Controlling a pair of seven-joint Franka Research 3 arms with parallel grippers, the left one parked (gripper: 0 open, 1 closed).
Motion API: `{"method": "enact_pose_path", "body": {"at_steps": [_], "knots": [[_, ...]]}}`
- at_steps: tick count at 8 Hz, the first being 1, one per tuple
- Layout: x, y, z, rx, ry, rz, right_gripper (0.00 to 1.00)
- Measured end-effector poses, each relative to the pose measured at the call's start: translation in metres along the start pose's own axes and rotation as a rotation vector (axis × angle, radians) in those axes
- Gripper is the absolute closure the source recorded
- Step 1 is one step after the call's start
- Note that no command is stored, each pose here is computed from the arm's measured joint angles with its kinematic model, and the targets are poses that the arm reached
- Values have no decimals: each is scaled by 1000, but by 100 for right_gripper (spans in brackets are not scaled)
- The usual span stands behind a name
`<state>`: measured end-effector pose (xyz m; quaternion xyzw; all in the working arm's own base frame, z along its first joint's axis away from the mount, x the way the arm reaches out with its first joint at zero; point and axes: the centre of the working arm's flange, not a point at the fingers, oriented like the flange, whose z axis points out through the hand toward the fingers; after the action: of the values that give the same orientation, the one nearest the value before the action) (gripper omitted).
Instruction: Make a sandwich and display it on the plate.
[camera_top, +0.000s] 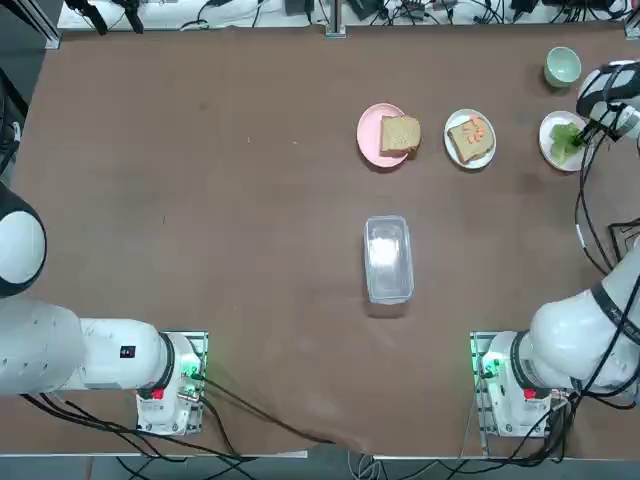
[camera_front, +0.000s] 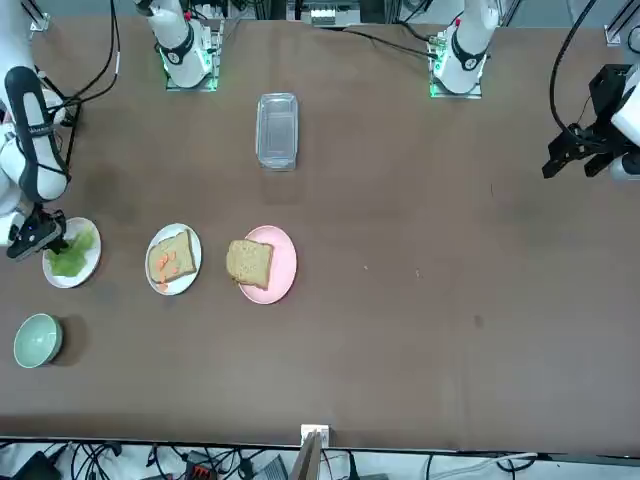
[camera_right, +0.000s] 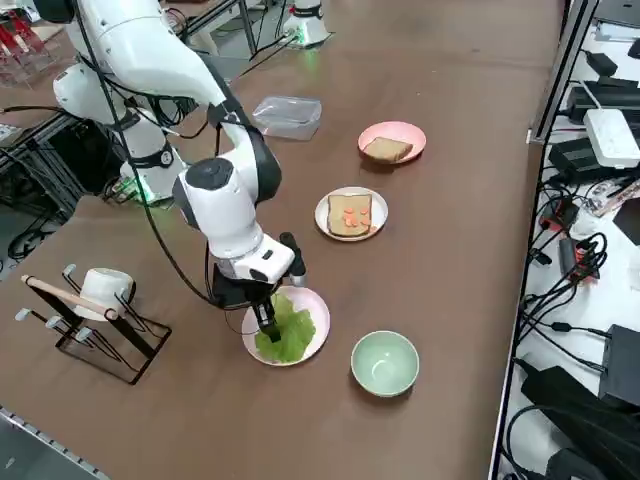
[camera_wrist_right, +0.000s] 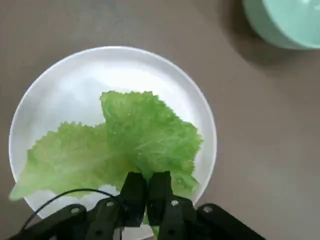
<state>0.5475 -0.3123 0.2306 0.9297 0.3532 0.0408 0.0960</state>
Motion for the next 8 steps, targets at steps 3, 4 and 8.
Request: {"method": "enact_pose_path", "body": {"at_steps": [3, 4, 8], "knots": [[12, 24, -66, 29, 31, 10, 94], [19, 32, -97, 37, 47, 38, 94], [98, -9, -173, 134, 71, 210, 96]]}}
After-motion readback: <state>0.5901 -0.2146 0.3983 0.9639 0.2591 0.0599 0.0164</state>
